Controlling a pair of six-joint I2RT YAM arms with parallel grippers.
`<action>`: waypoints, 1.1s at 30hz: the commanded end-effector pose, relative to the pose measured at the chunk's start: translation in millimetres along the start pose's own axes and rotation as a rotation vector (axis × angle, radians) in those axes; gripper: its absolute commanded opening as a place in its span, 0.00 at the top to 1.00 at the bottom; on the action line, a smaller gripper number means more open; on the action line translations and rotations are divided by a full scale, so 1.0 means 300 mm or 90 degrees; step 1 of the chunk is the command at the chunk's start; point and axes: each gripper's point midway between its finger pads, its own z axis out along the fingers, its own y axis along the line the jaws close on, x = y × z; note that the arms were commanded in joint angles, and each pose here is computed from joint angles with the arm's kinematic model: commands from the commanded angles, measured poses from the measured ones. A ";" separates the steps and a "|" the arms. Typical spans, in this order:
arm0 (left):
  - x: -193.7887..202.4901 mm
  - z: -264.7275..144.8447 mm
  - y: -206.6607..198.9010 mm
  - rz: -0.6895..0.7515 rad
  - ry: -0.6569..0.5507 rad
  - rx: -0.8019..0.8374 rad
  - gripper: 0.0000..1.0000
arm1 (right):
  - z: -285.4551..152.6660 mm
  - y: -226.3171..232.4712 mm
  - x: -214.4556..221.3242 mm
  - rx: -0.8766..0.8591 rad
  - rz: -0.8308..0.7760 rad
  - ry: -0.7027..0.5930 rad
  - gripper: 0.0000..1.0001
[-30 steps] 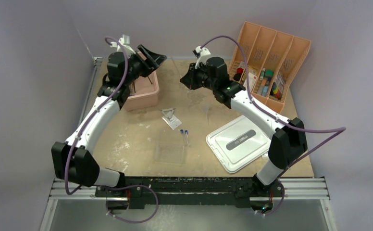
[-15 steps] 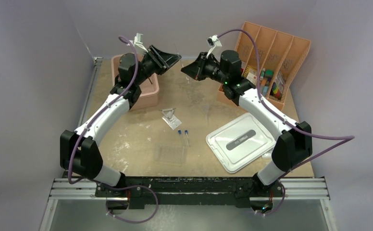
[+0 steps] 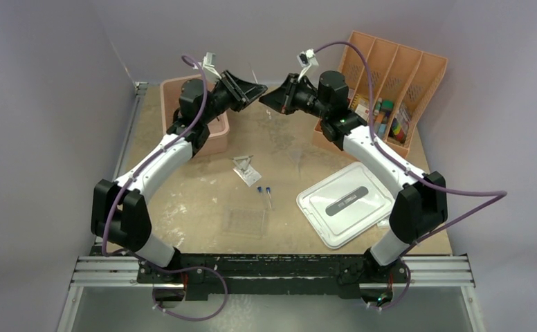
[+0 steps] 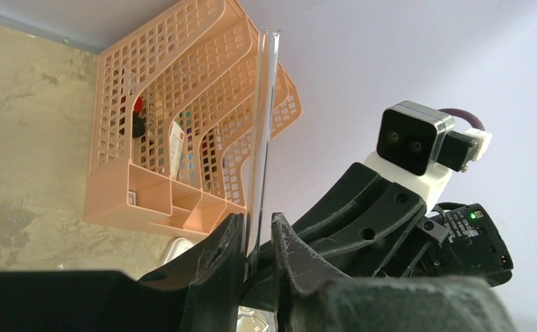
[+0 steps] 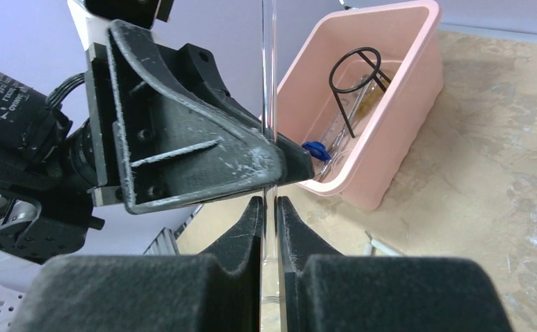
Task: Organize the chemistry lab equipment
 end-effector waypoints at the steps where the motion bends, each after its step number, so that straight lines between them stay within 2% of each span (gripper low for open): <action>1: -0.005 0.007 -0.067 0.006 -0.001 0.052 0.84 | -0.002 0.078 -0.051 -0.058 -0.021 -0.023 0.99; 4: -0.013 -0.002 -0.084 0.016 -0.015 0.060 0.99 | 0.000 0.071 -0.044 -0.054 -0.020 -0.019 0.99; 6: -0.026 -0.011 -0.087 0.038 -0.028 0.051 1.00 | 0.002 0.061 -0.040 -0.045 -0.019 -0.015 0.95; 7: -0.031 -0.015 -0.085 0.051 -0.030 0.042 1.00 | 0.001 0.057 -0.036 -0.043 -0.022 -0.013 0.89; 10: -0.034 -0.017 -0.070 0.097 -0.017 0.013 1.00 | -0.011 0.062 -0.036 -0.046 -0.039 -0.013 0.57; 12: -0.037 -0.019 -0.041 0.142 0.004 -0.033 1.00 | -0.020 0.061 -0.042 -0.036 -0.053 -0.013 0.45; 14: -0.043 -0.026 -0.012 0.186 0.028 -0.071 1.00 | -0.029 0.060 -0.052 -0.027 -0.067 -0.018 0.38; 17: -0.063 -0.056 0.050 0.236 0.072 -0.132 1.00 | -0.045 0.050 -0.061 -0.017 -0.075 -0.025 0.35; 21: -0.156 -0.141 0.185 0.268 0.100 -0.250 1.00 | -0.058 0.027 -0.056 0.001 -0.072 -0.028 0.34; 25: -0.269 -0.268 0.337 0.306 0.103 -0.424 1.00 | -0.063 -0.002 -0.043 0.024 -0.069 -0.022 0.34; 29: -0.330 -0.386 0.475 0.352 0.131 -0.608 1.00 | -0.059 -0.029 -0.024 0.043 -0.061 -0.011 0.34; 33: -0.395 -0.494 0.591 0.378 0.125 -0.770 1.00 | -0.054 -0.048 -0.008 0.053 -0.054 -0.001 0.34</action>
